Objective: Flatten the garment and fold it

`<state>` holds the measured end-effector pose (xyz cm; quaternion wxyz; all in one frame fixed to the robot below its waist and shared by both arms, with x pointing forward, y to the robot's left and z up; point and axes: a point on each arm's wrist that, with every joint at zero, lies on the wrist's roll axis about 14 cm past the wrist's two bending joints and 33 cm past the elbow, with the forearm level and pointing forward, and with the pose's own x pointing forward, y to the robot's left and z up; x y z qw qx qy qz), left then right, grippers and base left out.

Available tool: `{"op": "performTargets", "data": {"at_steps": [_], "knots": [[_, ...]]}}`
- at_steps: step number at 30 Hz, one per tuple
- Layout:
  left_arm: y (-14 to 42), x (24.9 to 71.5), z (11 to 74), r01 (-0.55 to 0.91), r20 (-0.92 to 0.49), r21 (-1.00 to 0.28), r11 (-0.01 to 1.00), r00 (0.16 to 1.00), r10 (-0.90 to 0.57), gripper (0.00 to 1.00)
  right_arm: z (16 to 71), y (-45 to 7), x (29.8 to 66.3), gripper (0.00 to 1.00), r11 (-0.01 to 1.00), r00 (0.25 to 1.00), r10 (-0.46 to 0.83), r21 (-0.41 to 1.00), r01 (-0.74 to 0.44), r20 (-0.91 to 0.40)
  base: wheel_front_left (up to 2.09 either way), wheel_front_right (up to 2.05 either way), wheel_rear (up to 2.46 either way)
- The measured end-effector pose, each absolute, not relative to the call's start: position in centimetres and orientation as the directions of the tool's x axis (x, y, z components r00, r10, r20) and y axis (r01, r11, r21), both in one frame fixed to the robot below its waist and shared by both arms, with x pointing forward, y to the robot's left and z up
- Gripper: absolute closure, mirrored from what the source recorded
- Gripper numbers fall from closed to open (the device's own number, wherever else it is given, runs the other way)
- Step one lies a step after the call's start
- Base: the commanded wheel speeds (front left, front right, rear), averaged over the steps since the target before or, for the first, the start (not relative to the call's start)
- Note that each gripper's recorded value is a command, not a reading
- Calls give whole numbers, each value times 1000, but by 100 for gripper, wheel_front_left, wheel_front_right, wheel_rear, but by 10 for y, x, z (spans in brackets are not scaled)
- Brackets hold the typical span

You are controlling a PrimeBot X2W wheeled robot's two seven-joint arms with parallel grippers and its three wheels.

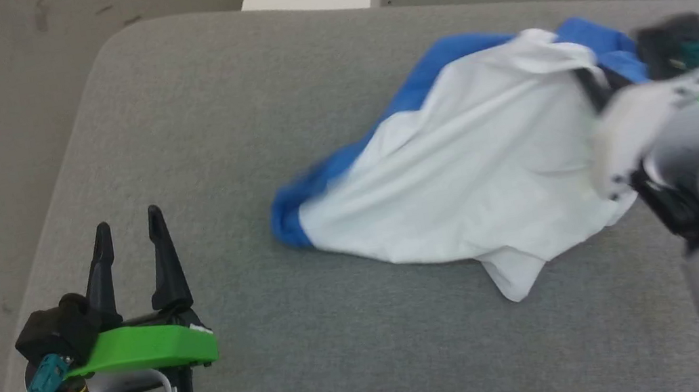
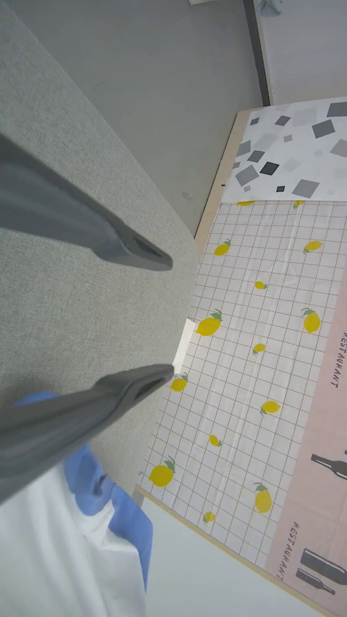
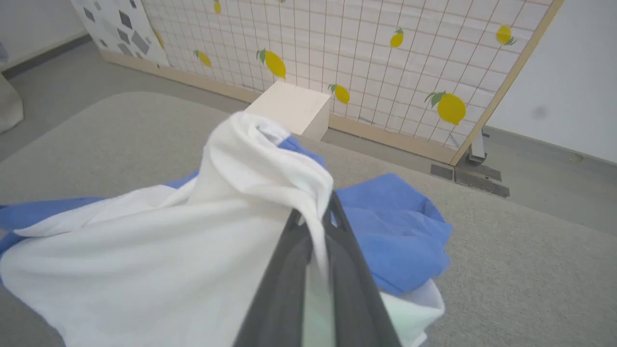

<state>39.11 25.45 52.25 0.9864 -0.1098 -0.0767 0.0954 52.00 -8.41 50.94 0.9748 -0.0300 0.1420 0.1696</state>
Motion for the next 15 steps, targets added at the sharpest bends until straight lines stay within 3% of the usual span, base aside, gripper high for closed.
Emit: {"op": "performTargets", "data": {"at_steps": [4, 7, 10, 14, 15], "knots": [[242, 395, 527, -133, 145, -240, 962, 975, 171, 0, 521, -155, 487, 100, 989, 963, 148, 15, -149, -226, 0, 0, 0], [230, 399, 529, -94, 155, -249, 964, 978, 136, 0, 508, -207, 442, 100, 1000, 960, -2, 8, 4, -279, 0, 0, 0], [219, 404, 531, -61, 161, -257, 965, 981, 105, 0, 470, -254, 386, 100, 990, 892, -132, -12, 141, -433, 0, 0, 0], [207, 408, 527, -31, 151, -264, 964, 986, 73, 0, 413, -269, 326, 100, 973, 764, -132, 65, 222, -631, 0, 0, 0], [204, 409, 526, -24, 146, -267, 963, 987, 65, 0, 408, -268, 320, 75, 967, 761, -124, 94, 236, -637, 0, 0, 0]]}}
